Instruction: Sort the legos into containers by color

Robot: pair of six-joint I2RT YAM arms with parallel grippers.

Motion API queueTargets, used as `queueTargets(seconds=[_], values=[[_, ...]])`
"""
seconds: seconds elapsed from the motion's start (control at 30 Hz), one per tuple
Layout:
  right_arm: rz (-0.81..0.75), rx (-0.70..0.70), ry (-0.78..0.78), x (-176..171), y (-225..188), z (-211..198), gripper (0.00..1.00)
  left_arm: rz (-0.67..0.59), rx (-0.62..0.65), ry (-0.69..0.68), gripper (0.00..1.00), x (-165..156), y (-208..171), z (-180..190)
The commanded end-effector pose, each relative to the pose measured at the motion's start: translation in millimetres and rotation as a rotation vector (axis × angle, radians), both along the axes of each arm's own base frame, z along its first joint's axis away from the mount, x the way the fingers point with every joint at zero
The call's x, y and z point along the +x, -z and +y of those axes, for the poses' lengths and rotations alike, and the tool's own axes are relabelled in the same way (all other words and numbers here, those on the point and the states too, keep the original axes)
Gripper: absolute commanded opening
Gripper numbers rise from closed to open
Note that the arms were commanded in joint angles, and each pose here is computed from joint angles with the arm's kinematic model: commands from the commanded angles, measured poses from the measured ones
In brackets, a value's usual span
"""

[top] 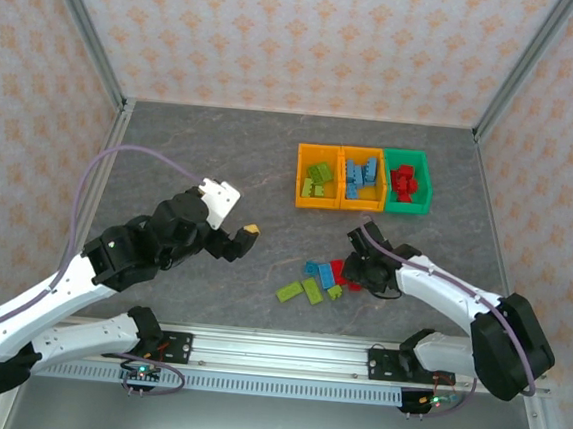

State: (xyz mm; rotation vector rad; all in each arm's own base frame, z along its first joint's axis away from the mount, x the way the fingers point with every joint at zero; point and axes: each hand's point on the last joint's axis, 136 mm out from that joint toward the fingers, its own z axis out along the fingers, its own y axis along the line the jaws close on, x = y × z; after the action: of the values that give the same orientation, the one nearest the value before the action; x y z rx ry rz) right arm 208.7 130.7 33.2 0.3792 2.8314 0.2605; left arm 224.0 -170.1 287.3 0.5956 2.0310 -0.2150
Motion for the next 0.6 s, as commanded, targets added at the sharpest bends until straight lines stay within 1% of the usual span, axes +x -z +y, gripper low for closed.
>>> queueTargets(seconds=[0.0,0.07,0.17,0.23,0.27,0.33,0.4,0.47,0.57], values=[[0.026,-0.108,0.038,-8,14,-21,0.43,-0.023,0.049,-0.012,1.0,-3,3,10],[0.03,-0.115,0.038,-8,16,-22,0.44,-0.027,0.047,-0.004,1.0,-4,3,10],[0.039,-0.109,0.032,-7,20,-19,0.53,-0.018,0.048,0.032,1.0,-8,6,6],[0.042,-0.113,0.029,-6,21,-19,0.53,-0.009,0.053,0.05,1.0,-9,9,4],[0.042,-0.116,0.028,-5,21,-19,0.51,-0.006,0.055,0.06,1.0,-10,11,3],[0.029,-0.125,0.031,-2,17,-19,0.43,0.0,0.057,0.073,1.0,-11,13,1],[-0.01,-0.14,0.049,3,6,-24,0.33,0.005,0.058,0.099,1.0,-14,15,-2],[-0.085,-0.121,0.071,12,-14,-25,0.3,0.015,0.044,0.169,1.0,-22,16,-10],[-0.251,-0.103,0.134,32,-58,-35,0.28,0.025,-0.008,0.317,1.0,-39,15,-29]])
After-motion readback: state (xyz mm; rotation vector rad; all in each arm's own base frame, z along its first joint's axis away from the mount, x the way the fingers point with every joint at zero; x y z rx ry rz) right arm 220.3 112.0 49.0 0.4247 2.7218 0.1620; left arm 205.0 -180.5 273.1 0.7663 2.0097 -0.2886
